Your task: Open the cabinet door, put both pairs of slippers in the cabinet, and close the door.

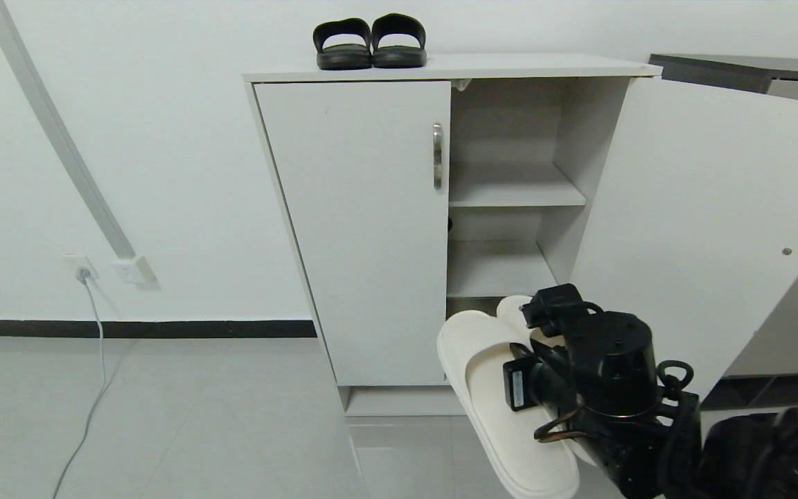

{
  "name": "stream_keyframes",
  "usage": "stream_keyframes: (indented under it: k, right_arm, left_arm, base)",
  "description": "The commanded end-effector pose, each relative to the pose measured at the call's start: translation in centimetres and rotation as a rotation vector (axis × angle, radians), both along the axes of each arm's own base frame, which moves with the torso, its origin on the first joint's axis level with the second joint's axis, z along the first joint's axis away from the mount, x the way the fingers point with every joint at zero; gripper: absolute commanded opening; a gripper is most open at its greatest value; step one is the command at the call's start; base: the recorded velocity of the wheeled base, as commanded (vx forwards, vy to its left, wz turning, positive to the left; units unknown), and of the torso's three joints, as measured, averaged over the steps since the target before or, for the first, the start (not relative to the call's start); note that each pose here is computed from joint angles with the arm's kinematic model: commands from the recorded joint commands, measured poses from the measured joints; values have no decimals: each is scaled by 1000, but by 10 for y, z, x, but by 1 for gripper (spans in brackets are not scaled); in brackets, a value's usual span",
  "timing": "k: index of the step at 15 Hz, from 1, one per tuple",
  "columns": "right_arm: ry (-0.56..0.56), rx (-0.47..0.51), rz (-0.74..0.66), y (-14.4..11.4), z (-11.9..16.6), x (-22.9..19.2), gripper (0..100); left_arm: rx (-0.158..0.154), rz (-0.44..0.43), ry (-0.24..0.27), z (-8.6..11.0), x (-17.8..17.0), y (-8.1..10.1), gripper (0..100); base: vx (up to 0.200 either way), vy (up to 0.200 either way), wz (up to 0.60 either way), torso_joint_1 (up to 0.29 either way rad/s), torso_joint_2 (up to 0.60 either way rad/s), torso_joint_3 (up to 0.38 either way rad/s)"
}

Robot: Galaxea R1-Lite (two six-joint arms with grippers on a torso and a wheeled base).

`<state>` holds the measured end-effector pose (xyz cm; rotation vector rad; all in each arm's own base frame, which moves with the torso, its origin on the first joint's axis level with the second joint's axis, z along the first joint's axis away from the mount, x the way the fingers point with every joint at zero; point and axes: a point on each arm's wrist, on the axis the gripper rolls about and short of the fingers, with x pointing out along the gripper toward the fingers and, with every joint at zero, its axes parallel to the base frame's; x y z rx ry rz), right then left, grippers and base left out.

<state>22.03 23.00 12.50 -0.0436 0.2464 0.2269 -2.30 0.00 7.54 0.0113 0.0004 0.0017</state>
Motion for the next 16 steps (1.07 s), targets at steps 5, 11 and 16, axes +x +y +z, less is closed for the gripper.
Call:
stream_keyframes:
  k: [5,11,16]
  right_arm:
    - [-2,30,-239,35,-24,35,0]
    - [7,-5,-277,36,-38,41,0]
    - [14,-20,-274,42,-54,46,0]
  left_arm:
    - [3,1,3,0,0,0,0]
    - [-1,1,3,0,0,0,0]
    - [-1,0,3,0,0,0,0]
  base:
    - [0,0,0,0,0,0]
    - [0,-200,0,5,2,2]
    - [0,0,0,0,0,0]
